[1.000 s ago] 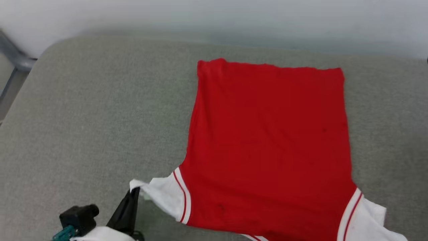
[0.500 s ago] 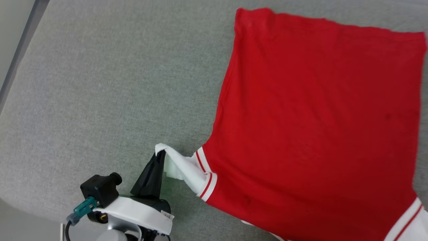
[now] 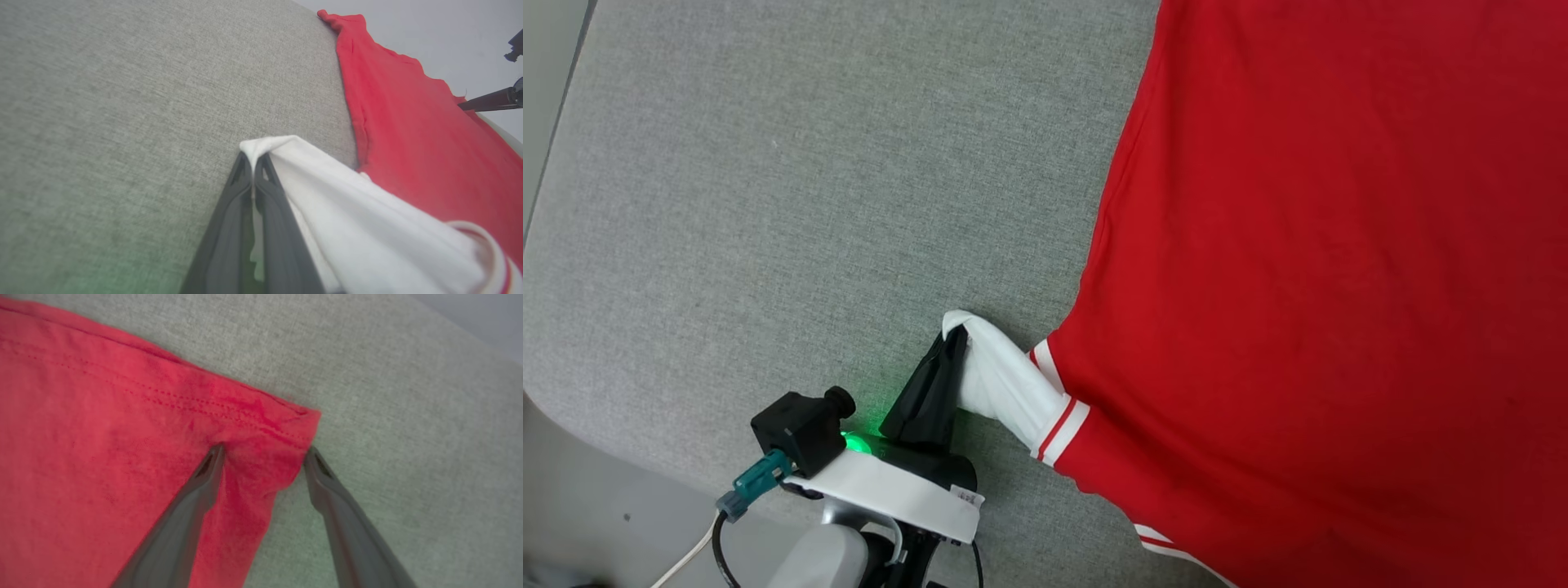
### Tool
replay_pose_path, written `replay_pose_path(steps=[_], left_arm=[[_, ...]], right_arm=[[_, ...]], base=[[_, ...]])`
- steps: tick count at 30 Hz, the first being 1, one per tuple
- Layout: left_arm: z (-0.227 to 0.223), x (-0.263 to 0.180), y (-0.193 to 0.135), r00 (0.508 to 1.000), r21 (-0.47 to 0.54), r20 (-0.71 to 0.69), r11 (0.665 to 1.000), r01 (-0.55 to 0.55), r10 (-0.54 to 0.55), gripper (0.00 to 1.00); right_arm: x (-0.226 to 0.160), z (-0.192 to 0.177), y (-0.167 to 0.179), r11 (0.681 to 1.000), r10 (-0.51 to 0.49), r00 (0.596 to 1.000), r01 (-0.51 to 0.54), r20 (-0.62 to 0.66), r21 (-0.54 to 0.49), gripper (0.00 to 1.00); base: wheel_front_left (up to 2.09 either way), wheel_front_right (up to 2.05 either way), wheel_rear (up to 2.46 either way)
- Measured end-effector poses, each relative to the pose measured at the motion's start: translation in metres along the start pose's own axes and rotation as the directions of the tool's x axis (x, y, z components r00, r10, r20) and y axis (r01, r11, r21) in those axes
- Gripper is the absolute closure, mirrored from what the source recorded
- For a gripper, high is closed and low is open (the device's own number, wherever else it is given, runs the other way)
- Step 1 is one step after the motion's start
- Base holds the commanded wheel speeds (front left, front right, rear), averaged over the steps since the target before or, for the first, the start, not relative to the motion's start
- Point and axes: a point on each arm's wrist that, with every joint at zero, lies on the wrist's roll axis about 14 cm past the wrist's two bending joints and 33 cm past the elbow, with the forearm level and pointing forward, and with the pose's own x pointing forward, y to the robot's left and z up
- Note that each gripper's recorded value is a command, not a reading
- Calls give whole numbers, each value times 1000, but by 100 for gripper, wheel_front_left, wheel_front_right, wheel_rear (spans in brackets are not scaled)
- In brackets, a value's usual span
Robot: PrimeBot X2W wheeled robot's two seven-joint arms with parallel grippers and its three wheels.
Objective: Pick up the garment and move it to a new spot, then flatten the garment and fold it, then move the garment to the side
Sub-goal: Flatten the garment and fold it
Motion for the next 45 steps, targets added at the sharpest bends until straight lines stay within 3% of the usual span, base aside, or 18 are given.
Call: replay_pose_path(steps=[3,4,5,6,13,18,26,36,45], left_arm=[[-2,3,2,1000,2,0,1000,-5,5,100],[-2,3,3,1000,3,1,1000,-8,8,100],[-2,4,3,1000,3,3,1000,-6,6,100],[-1,4,4,1000,3,5,1000,-8,8,100],[4,3,3,1000,5,30,1000,-5,5,100],[14,-6,-1,998,-5,64,1000,5,-4,100],[28,-28,-7,993,-25,114,1000,15,-12,100],[41,-57,-12,988,-20,151,999,35,-31,100],[42,-71,-19,987,-18,150,998,66,-63,100]], right_arm=[[8,-4,-3,1000,-7,1000,7,-16,-9,0],[8,-4,-4,1000,-7,1000,7,-14,-6,9],[8,-3,-6,1000,-8,1000,8,-4,-3,67],[8,-1,-7,1000,-11,1000,11,8,-5,100],[-12,14,-8,1000,-11,992,9,127,17,100],[-46,30,-2,999,22,964,-29,265,23,100],[-107,8,-8,999,20,919,-8,395,-31,100],[-169,-70,-26,1000,-9,883,15,470,-10,100],[-189,-184,-41,992,-80,923,36,375,121,100]], base=[[0,0,0],[0,0,0],[0,0,0],[0,0,0],[0,0,0],[0,0,0],[0,0,0],[0,0,0],[0,0,0]])
